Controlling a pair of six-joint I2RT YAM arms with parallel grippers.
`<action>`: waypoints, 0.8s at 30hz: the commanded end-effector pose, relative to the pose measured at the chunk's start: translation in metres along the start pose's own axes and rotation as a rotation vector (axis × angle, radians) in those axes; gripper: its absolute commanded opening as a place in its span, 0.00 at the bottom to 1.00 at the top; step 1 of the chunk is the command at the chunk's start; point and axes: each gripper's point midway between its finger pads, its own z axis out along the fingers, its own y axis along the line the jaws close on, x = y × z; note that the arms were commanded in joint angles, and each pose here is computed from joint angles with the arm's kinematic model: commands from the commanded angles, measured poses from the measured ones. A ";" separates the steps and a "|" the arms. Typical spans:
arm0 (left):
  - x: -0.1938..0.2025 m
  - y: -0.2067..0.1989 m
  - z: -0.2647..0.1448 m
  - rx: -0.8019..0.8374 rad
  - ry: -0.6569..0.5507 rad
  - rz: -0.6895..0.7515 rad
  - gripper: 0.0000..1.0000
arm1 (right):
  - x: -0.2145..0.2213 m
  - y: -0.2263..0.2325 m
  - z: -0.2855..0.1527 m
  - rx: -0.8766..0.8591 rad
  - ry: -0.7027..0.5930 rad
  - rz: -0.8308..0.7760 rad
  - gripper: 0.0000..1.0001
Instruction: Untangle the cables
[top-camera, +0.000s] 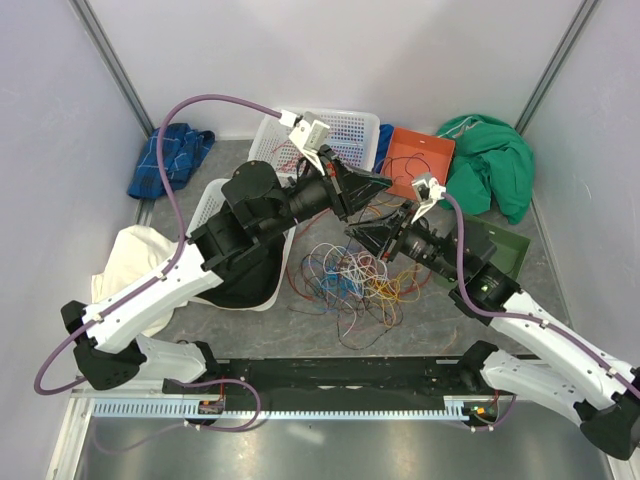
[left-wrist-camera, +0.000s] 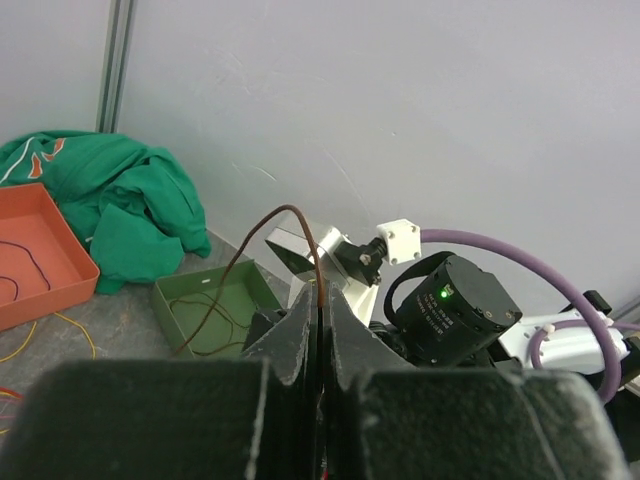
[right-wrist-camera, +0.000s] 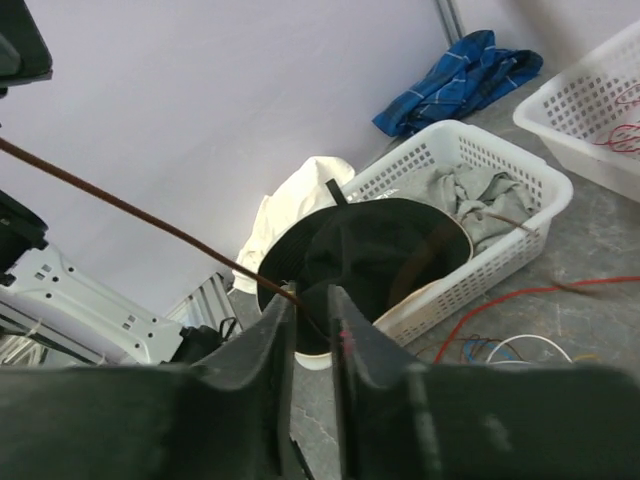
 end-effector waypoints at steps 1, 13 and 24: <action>-0.022 -0.011 -0.006 0.021 -0.053 -0.003 0.02 | -0.017 0.022 0.002 -0.076 -0.062 0.001 0.15; -0.008 0.103 -0.098 -0.524 -0.289 0.008 1.00 | -0.145 -0.015 -0.065 0.509 -0.225 -0.212 0.00; 0.058 0.117 -0.124 -0.411 -0.322 -0.014 1.00 | -0.266 0.021 -0.115 0.687 -0.458 -0.223 0.00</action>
